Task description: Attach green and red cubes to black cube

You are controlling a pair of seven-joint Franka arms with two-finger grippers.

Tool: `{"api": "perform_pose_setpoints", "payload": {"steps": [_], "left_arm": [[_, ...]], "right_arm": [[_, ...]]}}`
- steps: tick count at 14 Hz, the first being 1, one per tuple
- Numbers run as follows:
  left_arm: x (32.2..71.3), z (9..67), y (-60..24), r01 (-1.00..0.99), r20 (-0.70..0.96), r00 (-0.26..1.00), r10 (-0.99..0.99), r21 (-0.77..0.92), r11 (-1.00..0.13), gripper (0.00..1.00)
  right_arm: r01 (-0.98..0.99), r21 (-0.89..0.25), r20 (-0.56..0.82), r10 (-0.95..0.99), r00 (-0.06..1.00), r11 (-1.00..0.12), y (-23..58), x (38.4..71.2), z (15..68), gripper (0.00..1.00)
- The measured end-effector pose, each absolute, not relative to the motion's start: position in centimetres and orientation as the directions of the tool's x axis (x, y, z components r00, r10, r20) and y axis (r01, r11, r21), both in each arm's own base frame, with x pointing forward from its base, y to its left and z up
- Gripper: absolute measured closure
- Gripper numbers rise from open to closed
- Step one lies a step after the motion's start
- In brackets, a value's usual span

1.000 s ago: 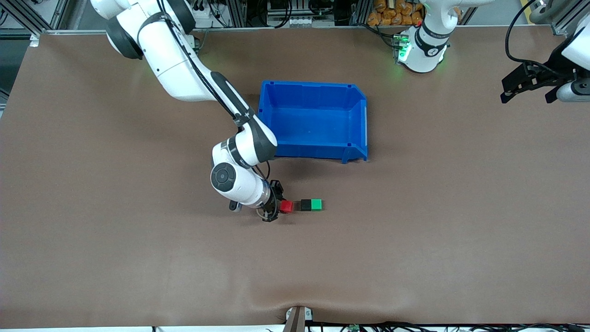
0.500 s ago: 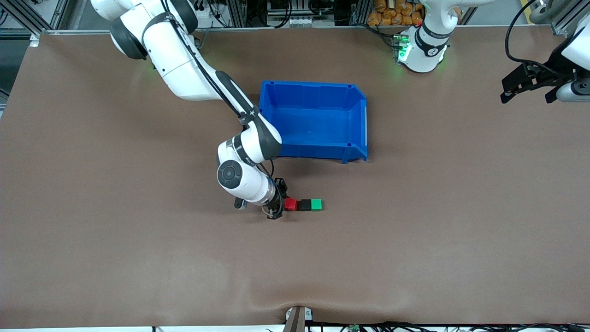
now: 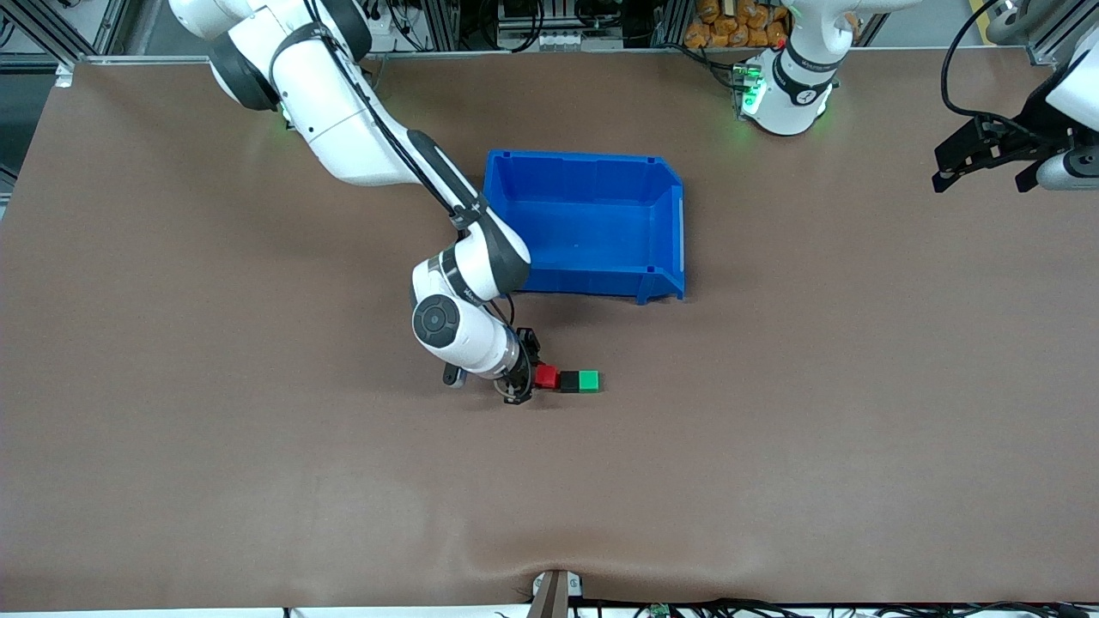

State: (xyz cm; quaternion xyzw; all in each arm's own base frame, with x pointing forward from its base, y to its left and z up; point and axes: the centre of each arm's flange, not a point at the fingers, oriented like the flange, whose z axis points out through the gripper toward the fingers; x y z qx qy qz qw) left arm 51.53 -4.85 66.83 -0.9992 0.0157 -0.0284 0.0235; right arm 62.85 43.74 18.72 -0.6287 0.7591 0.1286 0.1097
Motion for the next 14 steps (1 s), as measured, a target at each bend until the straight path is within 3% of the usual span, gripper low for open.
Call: {"api": "perform_pose_setpoints", "payload": {"steps": [14], "left_arm": [[51.6, 66.9, -4.9, -0.03, 0.061, 0.998, -0.033, -0.047, -0.998, 0.0]], "right_arm": [[-0.984, 0.038, -0.338, -0.924, -0.179, 0.176, 44.4, 63.1, 17.6, 0.6]]}}
